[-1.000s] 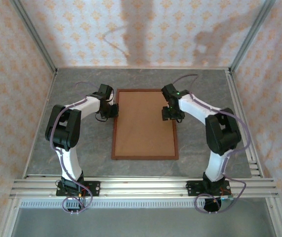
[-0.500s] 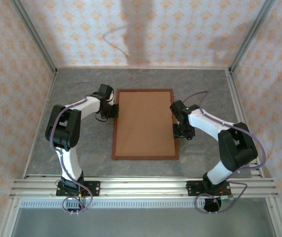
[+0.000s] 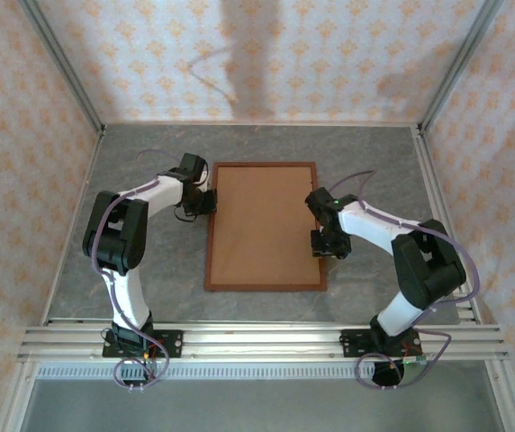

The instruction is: Put the photo into the frame

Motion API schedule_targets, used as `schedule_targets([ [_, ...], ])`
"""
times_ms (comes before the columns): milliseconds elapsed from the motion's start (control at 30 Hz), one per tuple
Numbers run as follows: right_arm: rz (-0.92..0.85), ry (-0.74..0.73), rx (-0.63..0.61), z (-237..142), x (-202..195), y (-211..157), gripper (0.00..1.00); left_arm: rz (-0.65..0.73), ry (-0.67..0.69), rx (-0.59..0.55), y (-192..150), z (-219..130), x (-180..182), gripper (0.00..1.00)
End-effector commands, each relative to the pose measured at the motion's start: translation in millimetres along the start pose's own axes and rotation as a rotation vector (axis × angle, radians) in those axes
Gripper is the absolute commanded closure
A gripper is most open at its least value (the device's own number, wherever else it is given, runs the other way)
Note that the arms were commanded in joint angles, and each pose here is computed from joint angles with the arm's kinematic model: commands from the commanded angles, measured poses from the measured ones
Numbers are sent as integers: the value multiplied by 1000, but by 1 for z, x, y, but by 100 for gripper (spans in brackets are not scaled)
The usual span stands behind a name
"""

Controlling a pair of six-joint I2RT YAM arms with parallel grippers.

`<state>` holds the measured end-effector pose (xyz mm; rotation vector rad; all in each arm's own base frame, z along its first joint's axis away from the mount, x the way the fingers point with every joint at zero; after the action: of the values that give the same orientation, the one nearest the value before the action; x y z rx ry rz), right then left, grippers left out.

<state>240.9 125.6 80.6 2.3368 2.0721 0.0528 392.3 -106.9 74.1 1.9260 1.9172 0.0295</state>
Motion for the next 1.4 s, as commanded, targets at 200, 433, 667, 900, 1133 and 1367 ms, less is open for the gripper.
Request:
schedule_targets([
  [200, 0, 30, 30, 23, 13, -8, 61, -5, -17, 4, -5, -6, -6, 93],
  [433, -39, 86, 48, 40, 27, -14, 62, -7, -19, 5, -5, -5, -6, 93],
  [667, -82, 64, 50, 50, 30, -14, 61, -9, -21, 5, -5, -6, -7, 93],
  [900, -101, 29, -72, 5, 27, 4, 56, -11, -17, 5, -5, -7, -6, 93],
  [1133, 9, 62, -209, -40, 6, 42, 49, -8, -12, 4, -5, -7, -6, 93],
  [1367, 126, 226, -212, -33, 13, 106, 49, -5, -18, -3, -4, -10, -8, 93],
])
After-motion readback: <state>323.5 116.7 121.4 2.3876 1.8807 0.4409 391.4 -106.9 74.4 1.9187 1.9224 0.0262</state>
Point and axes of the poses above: each hand's point on the last joint's axis, 136 mm out from that joint toward the fingers, its own z axis out along the fingers, its own x axis along the line the jaws close on, y = z × x, the point moved 5 cm from there along -z, back along the fingers, and after that the axes turned 7 degrees about z, right-handed, at the moved point
